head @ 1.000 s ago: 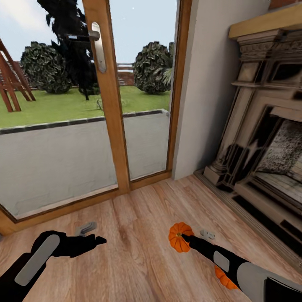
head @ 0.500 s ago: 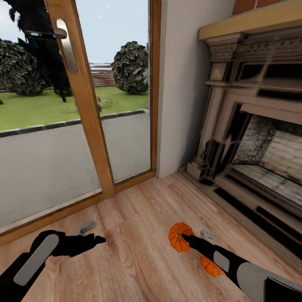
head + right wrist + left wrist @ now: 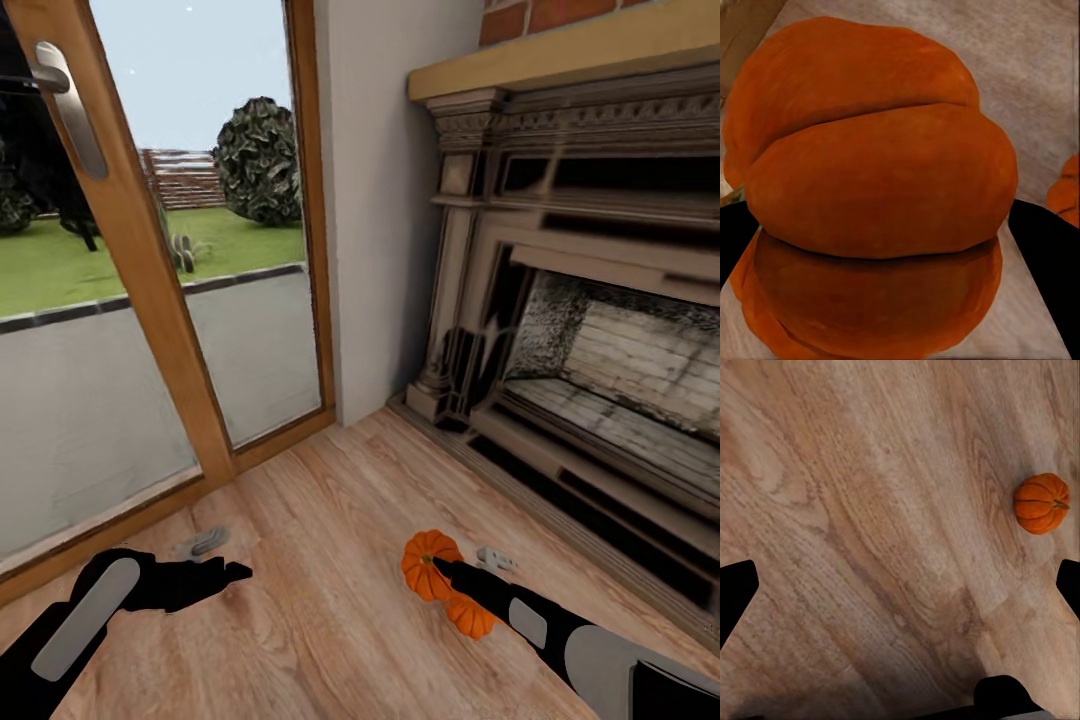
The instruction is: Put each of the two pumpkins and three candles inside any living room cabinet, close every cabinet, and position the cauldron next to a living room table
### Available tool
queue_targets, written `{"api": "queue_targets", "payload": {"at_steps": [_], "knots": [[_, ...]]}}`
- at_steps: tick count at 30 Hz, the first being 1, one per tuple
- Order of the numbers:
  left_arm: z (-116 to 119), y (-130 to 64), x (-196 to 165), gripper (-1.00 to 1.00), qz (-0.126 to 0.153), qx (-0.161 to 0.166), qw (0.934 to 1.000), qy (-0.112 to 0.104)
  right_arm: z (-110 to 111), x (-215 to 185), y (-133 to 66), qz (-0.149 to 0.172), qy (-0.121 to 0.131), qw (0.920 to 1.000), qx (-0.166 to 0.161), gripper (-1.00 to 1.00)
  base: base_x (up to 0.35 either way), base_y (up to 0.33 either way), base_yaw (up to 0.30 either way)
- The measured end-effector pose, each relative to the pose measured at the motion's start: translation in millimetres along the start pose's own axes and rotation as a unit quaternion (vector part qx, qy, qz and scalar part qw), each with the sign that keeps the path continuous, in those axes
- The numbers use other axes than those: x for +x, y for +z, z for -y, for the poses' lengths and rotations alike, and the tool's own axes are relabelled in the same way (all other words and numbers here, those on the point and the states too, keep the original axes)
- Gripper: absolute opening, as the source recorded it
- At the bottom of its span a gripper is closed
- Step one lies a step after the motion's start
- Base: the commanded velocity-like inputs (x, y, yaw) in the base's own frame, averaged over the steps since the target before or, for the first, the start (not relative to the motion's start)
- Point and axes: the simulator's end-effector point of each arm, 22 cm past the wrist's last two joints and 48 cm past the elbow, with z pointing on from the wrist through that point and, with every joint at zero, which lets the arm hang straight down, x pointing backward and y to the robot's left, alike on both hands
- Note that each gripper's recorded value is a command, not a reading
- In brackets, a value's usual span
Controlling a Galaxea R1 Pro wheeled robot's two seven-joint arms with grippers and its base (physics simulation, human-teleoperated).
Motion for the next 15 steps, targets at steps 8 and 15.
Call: {"api": "queue_targets", "payload": {"at_steps": [8,15], "knots": [[0.0,-0.1,0.0,1.0,0.0,0.0,1.0,0.0,-0.3,0.2,0.1,-0.001,0.002,1.0,0.0,-1.0,0.0,0.0,-0.17],[1.0,-1.8,-1.1,1.0,0.0,0.0,1.0,0.0,-1.5,-2.5,-1.0,0.002,0.001,1.0,0.0,-1.0,0.0,0.0,-0.002]]}}
